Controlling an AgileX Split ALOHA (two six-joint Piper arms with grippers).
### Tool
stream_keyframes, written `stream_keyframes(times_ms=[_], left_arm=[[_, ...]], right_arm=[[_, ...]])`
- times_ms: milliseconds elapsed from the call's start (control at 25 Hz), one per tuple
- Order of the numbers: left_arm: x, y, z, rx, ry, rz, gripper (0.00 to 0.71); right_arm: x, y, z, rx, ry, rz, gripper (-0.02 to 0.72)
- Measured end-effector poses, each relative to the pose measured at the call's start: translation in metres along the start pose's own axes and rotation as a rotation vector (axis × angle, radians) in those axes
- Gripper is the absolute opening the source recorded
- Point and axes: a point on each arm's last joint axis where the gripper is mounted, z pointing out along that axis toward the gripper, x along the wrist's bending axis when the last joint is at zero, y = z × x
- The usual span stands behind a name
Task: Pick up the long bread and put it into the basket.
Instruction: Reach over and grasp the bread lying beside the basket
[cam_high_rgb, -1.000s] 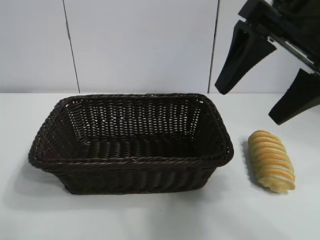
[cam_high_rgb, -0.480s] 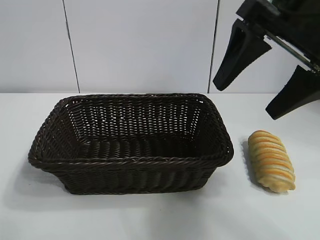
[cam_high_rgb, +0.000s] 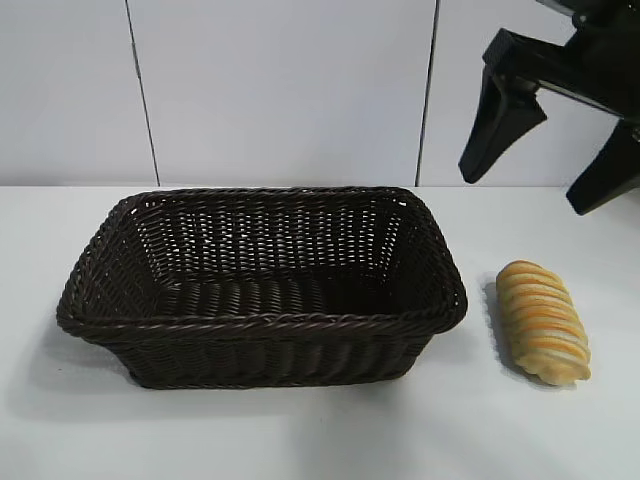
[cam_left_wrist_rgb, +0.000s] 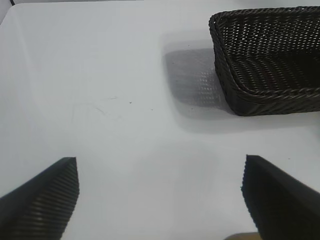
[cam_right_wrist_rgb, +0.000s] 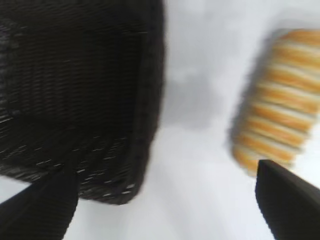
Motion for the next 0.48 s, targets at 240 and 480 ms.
stream_keyframes(times_ms=[240, 480], left_arm=[[0.0, 0.0, 0.0, -0.001, 0.0, 0.0, 0.642], [0.0, 0.0, 0.0, -0.001, 0.0, 0.0, 0.642]], right_arm=[[-0.005, 0.003, 0.041, 0.077, -0.03, -0.003, 0.684], [-0.01, 0.005, 0.069, 0.104, -0.066, -0.029, 0.684]])
